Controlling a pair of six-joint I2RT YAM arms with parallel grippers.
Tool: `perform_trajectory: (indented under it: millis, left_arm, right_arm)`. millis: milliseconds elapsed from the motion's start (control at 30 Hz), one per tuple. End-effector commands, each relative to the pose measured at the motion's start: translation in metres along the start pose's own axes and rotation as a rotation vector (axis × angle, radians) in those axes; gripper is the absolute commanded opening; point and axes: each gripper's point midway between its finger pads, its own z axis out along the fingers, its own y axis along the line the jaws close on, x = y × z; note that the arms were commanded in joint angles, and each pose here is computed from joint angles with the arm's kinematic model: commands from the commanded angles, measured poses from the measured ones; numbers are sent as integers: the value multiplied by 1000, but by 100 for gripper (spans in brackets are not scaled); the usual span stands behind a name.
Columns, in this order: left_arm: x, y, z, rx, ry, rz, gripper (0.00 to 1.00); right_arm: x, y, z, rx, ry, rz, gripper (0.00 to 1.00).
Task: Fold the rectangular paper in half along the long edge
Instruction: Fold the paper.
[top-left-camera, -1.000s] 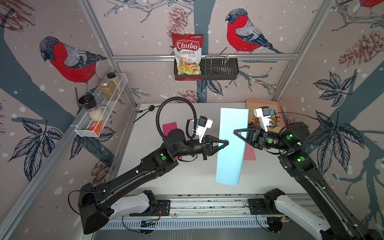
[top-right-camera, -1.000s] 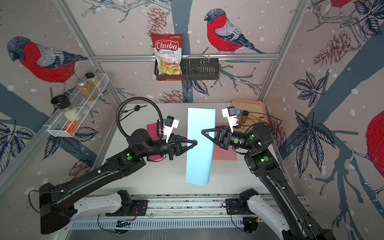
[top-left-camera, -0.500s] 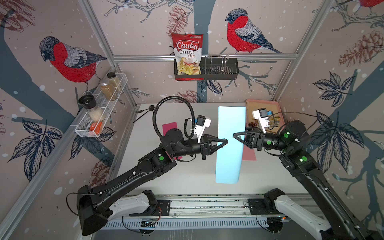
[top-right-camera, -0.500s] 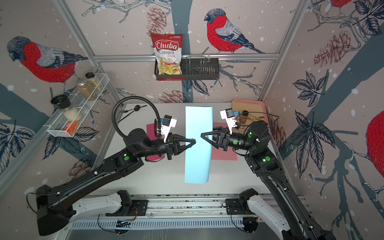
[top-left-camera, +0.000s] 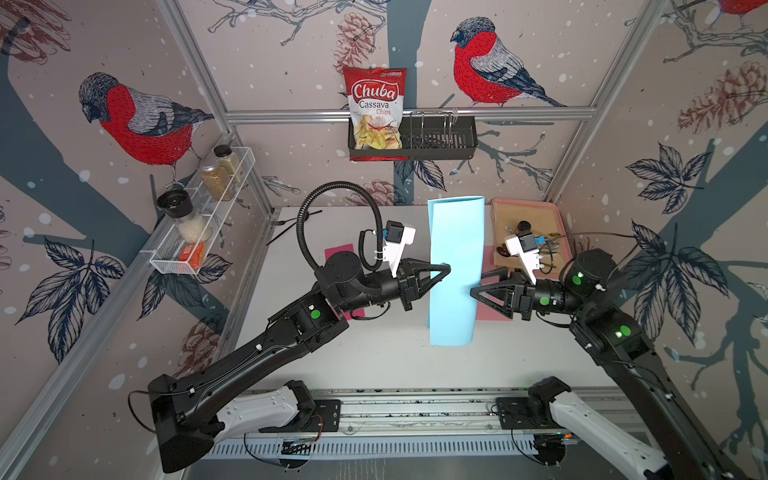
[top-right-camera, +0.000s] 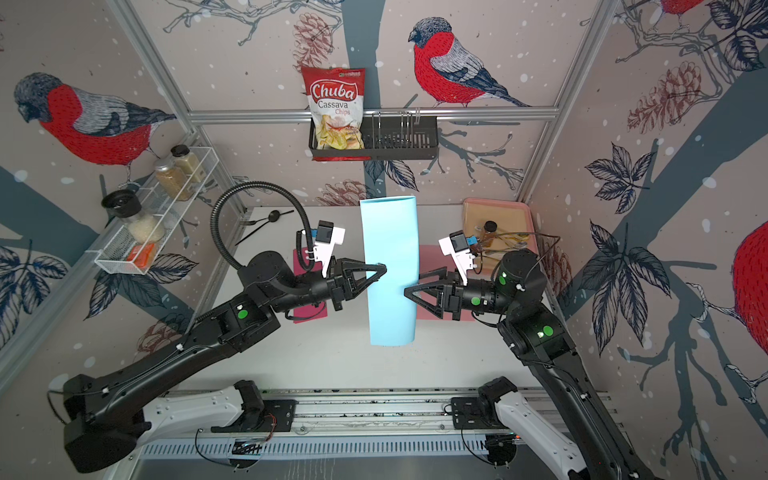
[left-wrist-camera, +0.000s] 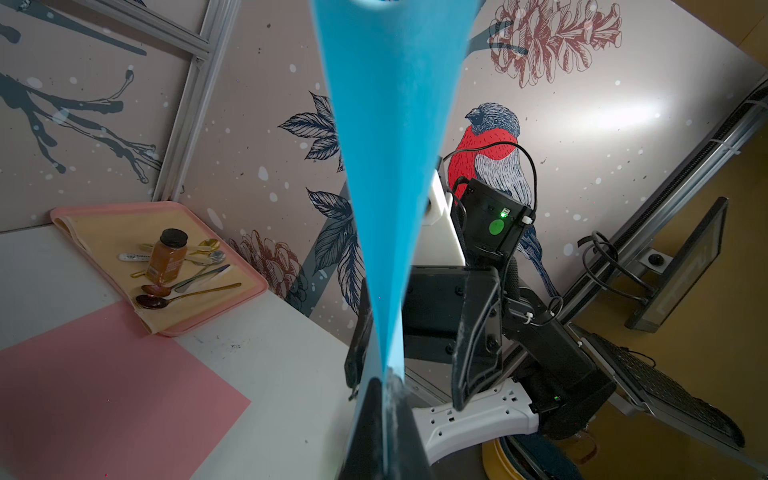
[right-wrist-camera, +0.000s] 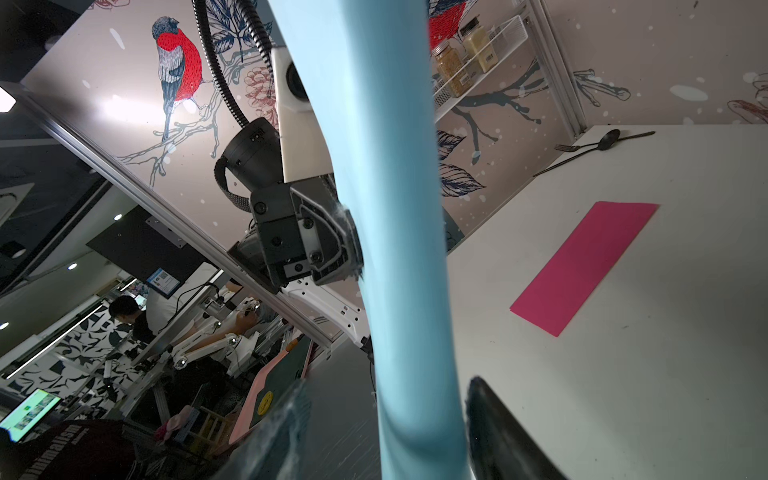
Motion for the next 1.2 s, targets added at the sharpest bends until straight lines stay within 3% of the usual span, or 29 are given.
perform_trajectory:
  millis: [0, 233, 400, 567, 900, 1167]
  left_arm:
    - [-10, -1, -1, -13, -34, 16, 0]
    - [-13, -4, -1, -4, -44, 8, 0]
    - [-13, -5, -1, 5, -43, 4, 0]
    - [-13, -6, -2, 5, -45, 8, 1]
    - [-12, -5, -5, -8, -47, 3, 18]
    - [-11, -4, -4, -7, -45, 2, 15]
  right_arm:
    - [3, 0, 2, 21, 8, -24, 61]
    - [11, 1, 11, 25, 26, -31, 58]
    - [12, 3, 12, 21, 32, -40, 38]
    - [13, 3, 12, 23, 41, -50, 29]
    - [14, 4, 14, 7, 51, -50, 24]
    - [13, 6, 14, -2, 47, -51, 24]
